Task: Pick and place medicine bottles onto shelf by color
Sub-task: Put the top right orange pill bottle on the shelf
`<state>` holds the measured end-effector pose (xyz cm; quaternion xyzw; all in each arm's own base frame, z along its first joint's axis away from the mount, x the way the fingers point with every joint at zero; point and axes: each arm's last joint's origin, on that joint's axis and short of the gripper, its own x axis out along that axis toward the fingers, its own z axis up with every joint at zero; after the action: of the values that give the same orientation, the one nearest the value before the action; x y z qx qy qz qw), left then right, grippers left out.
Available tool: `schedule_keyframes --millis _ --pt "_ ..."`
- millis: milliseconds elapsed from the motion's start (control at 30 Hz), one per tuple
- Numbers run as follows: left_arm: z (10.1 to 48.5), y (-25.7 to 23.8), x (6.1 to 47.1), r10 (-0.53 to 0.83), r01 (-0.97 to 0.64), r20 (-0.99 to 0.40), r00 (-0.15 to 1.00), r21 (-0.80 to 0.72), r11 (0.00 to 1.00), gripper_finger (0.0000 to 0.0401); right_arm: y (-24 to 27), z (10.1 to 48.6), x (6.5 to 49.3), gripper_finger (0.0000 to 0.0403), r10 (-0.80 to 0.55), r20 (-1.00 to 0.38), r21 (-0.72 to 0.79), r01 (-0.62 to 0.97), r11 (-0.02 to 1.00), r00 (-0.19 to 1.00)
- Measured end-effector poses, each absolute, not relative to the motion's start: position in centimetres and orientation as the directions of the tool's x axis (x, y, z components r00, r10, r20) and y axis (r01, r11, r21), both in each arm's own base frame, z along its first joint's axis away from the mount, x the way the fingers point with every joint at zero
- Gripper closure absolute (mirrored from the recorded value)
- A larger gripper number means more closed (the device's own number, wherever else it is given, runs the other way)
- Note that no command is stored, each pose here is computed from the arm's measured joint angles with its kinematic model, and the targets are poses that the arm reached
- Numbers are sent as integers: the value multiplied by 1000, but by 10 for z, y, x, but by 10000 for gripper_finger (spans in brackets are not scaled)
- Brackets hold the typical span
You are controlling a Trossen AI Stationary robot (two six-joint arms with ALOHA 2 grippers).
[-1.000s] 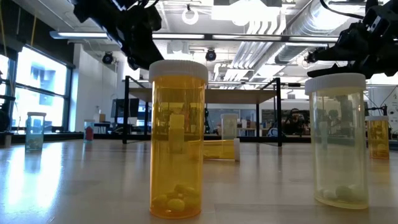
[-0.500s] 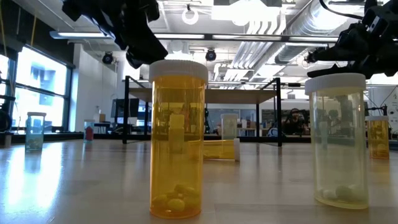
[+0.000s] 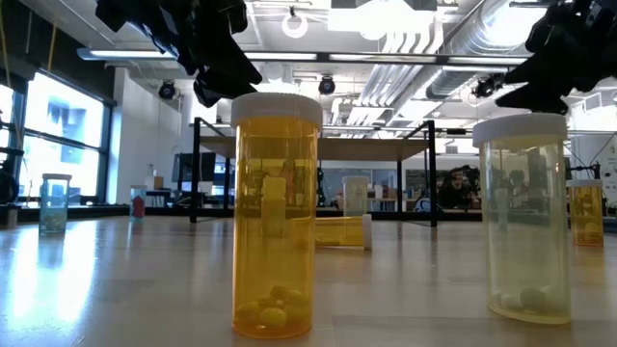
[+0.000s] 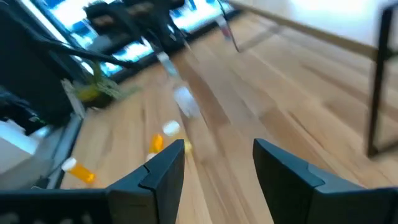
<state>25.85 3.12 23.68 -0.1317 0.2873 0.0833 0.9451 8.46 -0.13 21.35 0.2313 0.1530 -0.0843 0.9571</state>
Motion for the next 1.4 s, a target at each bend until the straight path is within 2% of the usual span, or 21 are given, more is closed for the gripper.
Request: schedule_keyframes --millis 333,533,933,1400 --pt "237 31 259 82 -234 -566 821 -200 951 211 1 239 92 221 -20 -550 554 383 739 835" --pt "236 31 258 82 -235 -569 818 -200 951 211 4 240 113 222 58 -659 561 439 702 750" --pt "236 31 258 82 -235 -570 818 -200 951 211 25 243 134 222 42 -869 321 497 806 493" --pt "236 31 258 82 -235 -570 818 -200 951 211 49 226 141 222 15 -921 199 436 877 390"
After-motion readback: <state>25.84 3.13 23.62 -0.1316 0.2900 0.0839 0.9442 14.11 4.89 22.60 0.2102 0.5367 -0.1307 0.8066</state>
